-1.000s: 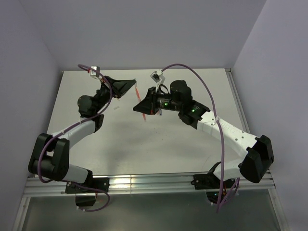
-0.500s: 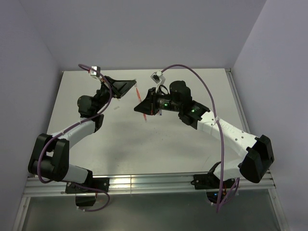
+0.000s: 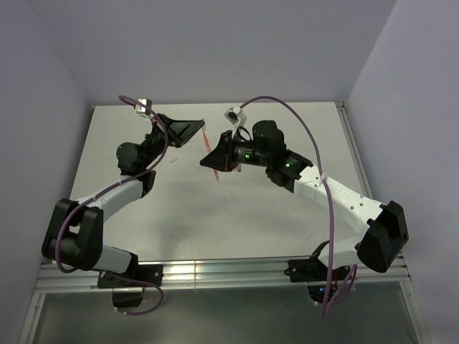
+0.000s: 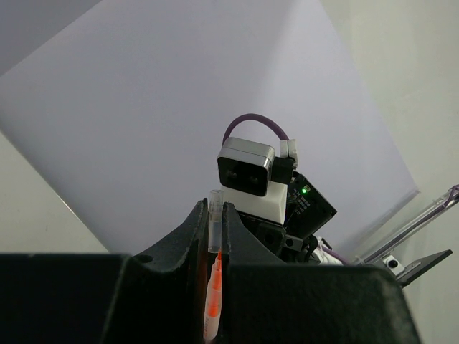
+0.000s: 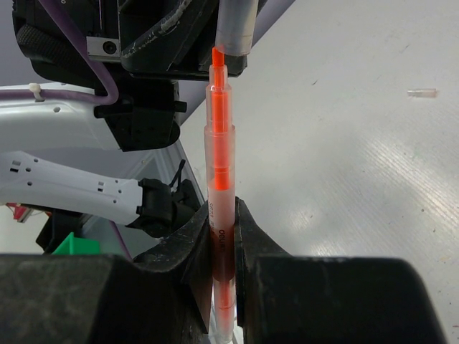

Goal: Insert the pens into the pen caps
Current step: Insert the pen cap onto the pen.

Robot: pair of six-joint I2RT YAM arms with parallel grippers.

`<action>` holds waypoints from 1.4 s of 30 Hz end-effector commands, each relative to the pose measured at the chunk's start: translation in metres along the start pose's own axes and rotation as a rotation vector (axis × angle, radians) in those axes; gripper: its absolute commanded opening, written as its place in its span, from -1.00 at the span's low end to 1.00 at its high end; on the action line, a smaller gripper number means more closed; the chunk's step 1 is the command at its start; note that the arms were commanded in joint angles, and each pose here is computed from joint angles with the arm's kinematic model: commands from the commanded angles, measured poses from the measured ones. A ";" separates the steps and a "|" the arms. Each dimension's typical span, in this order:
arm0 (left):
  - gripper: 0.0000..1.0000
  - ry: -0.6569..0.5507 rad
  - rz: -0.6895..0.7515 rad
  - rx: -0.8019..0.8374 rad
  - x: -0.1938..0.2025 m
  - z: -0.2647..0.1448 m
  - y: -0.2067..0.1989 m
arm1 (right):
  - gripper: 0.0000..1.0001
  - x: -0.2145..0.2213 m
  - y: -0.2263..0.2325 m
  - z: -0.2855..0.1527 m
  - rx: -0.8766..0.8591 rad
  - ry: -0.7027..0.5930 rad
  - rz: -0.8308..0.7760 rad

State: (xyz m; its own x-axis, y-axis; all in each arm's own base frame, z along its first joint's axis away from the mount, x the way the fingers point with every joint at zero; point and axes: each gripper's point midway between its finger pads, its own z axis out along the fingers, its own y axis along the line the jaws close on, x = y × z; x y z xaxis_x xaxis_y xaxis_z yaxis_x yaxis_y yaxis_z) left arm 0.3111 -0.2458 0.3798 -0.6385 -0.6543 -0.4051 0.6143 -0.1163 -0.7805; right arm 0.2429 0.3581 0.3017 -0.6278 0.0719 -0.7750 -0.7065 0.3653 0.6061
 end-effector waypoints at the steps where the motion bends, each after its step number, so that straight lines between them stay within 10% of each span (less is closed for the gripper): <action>1: -1.00 0.011 0.126 0.205 0.002 -0.001 -0.054 | -1.00 -0.009 0.007 -0.002 -0.008 -0.033 -0.034; 42: -0.99 0.035 0.102 0.208 0.015 0.002 -0.052 | -1.00 -0.026 -0.002 -0.014 0.017 -0.107 -0.010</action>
State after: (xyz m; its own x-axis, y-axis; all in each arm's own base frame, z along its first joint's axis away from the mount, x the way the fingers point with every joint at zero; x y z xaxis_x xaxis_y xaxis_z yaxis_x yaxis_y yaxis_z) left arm 0.3053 -0.2533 0.3796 -0.6541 -0.6387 -0.4051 0.6110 -0.1305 -0.7808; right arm 0.2489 0.3501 0.2996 -0.6314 0.0951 -0.7696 -0.6886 0.3877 0.6128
